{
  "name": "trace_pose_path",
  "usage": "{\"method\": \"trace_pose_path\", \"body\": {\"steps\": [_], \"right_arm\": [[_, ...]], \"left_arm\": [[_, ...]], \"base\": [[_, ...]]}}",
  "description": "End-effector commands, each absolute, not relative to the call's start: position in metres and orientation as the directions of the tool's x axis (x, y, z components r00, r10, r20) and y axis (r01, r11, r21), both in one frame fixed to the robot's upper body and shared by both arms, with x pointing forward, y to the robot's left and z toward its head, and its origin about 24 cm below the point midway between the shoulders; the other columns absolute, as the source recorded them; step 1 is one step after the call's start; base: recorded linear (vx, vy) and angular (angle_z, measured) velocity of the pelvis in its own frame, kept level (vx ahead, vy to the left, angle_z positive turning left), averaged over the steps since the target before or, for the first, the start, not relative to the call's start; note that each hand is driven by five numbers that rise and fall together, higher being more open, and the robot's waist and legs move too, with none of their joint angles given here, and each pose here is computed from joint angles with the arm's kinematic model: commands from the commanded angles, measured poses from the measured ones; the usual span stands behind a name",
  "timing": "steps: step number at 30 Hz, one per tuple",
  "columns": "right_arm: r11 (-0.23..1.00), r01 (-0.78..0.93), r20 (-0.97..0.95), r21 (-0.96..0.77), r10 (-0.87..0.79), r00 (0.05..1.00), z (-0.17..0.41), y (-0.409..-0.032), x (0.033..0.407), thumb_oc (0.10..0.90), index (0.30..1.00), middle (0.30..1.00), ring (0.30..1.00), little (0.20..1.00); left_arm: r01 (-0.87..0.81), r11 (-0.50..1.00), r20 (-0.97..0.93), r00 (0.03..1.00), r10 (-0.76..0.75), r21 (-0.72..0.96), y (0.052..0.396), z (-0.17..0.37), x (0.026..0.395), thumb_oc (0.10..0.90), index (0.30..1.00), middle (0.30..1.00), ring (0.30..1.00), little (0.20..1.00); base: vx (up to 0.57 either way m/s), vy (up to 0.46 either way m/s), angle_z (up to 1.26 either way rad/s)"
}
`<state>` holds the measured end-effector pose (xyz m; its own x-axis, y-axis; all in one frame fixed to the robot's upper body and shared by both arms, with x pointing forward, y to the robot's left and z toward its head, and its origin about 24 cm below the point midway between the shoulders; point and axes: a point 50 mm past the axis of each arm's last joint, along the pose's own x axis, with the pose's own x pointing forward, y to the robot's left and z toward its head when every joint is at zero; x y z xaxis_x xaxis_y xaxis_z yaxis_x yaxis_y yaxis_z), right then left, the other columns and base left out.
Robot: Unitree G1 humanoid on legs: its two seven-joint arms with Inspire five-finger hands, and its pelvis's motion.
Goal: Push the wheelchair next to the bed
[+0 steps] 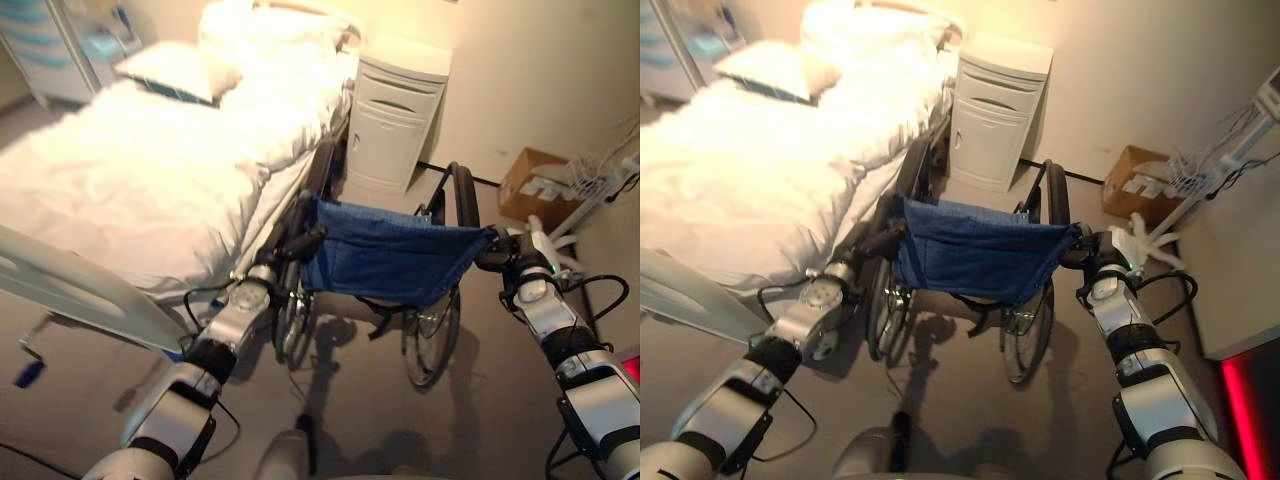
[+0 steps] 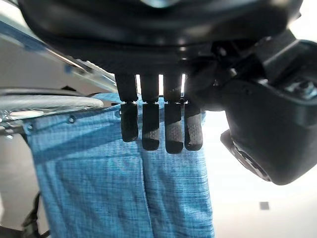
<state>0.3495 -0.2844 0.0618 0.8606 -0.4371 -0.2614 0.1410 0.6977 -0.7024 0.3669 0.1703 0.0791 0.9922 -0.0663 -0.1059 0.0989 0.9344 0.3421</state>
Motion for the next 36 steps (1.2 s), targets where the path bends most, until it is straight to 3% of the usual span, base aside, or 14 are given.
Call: {"method": "trace_pose_path", "body": {"steps": [1,7,16,20,27,32,36], "right_arm": [[0.685,-0.222,-0.413,-0.694,-0.126,0.902,0.034,-0.208,0.360,0.400,0.300,0.300,0.300,0.300],[0.677,-0.225,-0.406,-0.701,-0.120,0.906,0.043,-0.201,0.367,0.400,0.300,0.300,0.300,0.300],[0.665,-0.325,-0.524,-0.673,-0.117,0.844,-0.003,-0.219,0.328,0.400,0.300,0.300,0.300,0.300],[0.687,-0.292,-0.502,-0.666,-0.123,0.856,-0.001,-0.219,0.329,0.400,0.300,0.300,0.300,0.300],[0.698,-0.186,-0.396,-0.691,-0.150,0.906,0.046,-0.215,0.365,0.400,0.300,0.300,0.300,0.300],[0.723,-0.267,-0.493,-0.637,-0.116,0.862,0.015,-0.226,0.343,0.400,0.300,0.300,0.300,0.300],[0.667,-0.268,-0.440,-0.696,-0.101,0.892,0.032,-0.229,0.356,0.400,0.300,0.300,0.300,0.300]], "left_arm": [[0.017,0.905,-0.145,0.988,0.049,0.424,0.185,0.080,0.376,0.400,0.300,0.300,0.300,0.300],[-0.005,0.918,-0.177,0.981,0.082,0.397,0.190,0.083,0.382,0.400,0.300,0.300,0.300,0.300],[-0.025,0.918,-0.251,0.959,0.135,0.397,0.197,0.053,0.365,0.400,0.300,0.300,0.300,0.300],[-0.010,0.915,-0.242,0.963,0.118,0.403,0.201,0.053,0.361,0.400,0.300,0.300,0.300,0.300],[-0.056,0.927,-0.125,0.986,0.110,0.371,0.204,0.082,0.376,0.400,0.300,0.300,0.300,0.300],[-0.034,0.943,-0.253,0.959,0.124,0.332,0.195,0.040,0.355,0.400,0.300,0.300,0.300,0.300],[-0.030,0.939,-0.237,0.964,0.117,0.341,0.195,0.052,0.366,0.400,0.300,0.300,0.300,0.300]], "base": [[0.11,0.089,-0.41],[0.19,0.123,-0.39],[0.28,0.150,0.16],[0.33,-0.277,-0.01],[0.22,-0.335,0.27],[0.53,-0.257,0.48],[0.22,-0.160,0.41]]}}
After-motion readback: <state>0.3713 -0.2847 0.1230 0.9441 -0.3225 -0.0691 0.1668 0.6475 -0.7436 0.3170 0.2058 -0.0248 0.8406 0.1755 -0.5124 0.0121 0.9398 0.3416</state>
